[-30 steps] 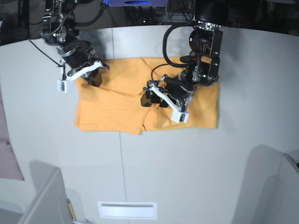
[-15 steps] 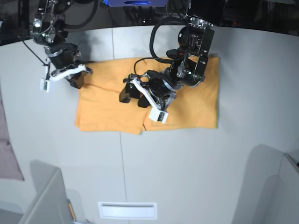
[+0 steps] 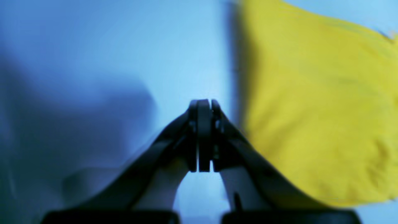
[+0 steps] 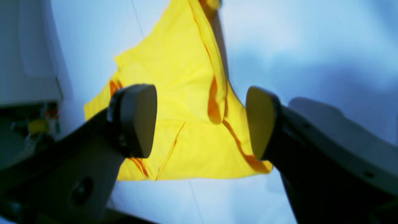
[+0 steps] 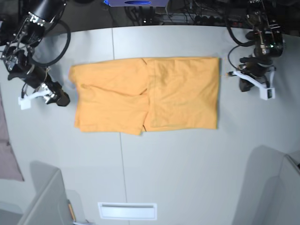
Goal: Fold the T-shirt properly
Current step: 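Move both grippers to the folded shirt's corners and grasp them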
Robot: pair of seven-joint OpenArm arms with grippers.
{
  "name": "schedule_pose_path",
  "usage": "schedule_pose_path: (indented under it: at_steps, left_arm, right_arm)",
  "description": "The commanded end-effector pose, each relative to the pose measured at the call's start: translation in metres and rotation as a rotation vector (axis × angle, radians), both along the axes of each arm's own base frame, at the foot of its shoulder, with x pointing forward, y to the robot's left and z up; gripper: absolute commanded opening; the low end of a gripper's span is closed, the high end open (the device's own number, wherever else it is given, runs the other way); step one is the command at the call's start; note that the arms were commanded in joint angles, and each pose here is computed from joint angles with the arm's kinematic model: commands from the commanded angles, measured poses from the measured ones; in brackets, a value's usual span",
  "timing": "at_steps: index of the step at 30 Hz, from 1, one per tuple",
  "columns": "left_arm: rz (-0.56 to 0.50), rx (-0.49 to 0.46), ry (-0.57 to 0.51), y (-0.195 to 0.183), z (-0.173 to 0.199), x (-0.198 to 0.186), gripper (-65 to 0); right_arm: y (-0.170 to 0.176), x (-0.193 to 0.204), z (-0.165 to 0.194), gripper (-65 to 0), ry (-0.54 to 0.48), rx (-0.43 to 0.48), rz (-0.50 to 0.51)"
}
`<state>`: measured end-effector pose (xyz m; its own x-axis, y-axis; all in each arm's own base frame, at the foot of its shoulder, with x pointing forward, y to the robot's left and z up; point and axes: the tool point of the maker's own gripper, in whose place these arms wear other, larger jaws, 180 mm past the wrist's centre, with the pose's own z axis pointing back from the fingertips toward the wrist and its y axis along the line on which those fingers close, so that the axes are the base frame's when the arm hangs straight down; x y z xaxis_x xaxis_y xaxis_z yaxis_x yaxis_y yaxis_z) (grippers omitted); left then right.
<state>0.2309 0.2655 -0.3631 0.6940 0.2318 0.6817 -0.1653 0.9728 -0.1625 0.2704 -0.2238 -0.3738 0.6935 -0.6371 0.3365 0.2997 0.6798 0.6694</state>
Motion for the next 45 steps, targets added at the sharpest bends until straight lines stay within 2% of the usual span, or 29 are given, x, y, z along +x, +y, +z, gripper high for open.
schedule_pose_path:
  at_steps: [1,4,6,10,14,16,21,25,29,32,37,39,45]
  left_arm:
    - [-0.019,0.023,-0.059,0.007,0.017,0.008,-65.0]
    - [-0.021,0.093,-0.061,0.042,0.025,-0.003,-65.0]
    - [-0.016,0.114,-0.057,0.059,0.025,-0.010,-65.0]
    - [-0.022,0.129,-0.014,0.072,0.012,-0.021,-65.0]
    - [-0.020,0.233,0.058,0.087,0.001,-0.025,-65.0]
    - [-0.061,0.243,0.064,0.080,-0.003,-0.024,-65.0]
    - [-0.148,0.212,0.000,0.047,-0.008,-0.010,-65.0]
    - [-0.221,0.169,0.013,0.018,-0.024,-0.007,-65.0]
    - [-0.214,0.130,0.034,0.009,-0.043,-0.007,-65.0]
    - [-0.245,0.103,0.025,-0.008,-0.052,-0.006,-65.0]
    - [-0.299,0.071,0.030,-0.033,-0.061,-0.007,-65.0]
    - [-0.320,0.067,0.036,-0.044,-0.065,-0.007,-65.0]
    - [-0.371,0.164,0.068,-0.077,-0.079,0.003,-65.0]
  right_arm:
    - [-0.014,0.017,0.012,-24.2,-0.044,-0.013,-0.013]
    - [-0.028,0.019,-0.010,-23.9,0.034,0.026,-0.028]
    - [-0.025,0.019,-0.024,-23.6,0.082,0.035,0.000]
    - [-0.010,0.015,-0.045,-23.4,0.163,0.022,0.110]
    - [0.013,0.005,-0.056,-23.9,0.170,0.000,0.233]
    - [0.028,-0.004,-0.062,-23.9,0.190,0.006,0.277]
    - [0.060,-0.014,-0.069,-24.0,0.202,0.027,0.344]
    - [0.067,-0.014,-0.069,-24.0,0.200,0.037,0.352]
    - [0.060,-0.007,-0.071,-24.8,0.172,0.023,0.308]
    - [0.053,-0.008,-0.080,-34.7,0.203,0.003,0.297]
    - [0.051,-0.007,-0.084,-63.9,0.212,-0.033,0.302]
    - [0.049,-0.003,-0.082,-65.0,0.208,-0.050,0.303]
    - [0.047,0.003,-0.077,-65.0,0.189,-0.073,0.309]
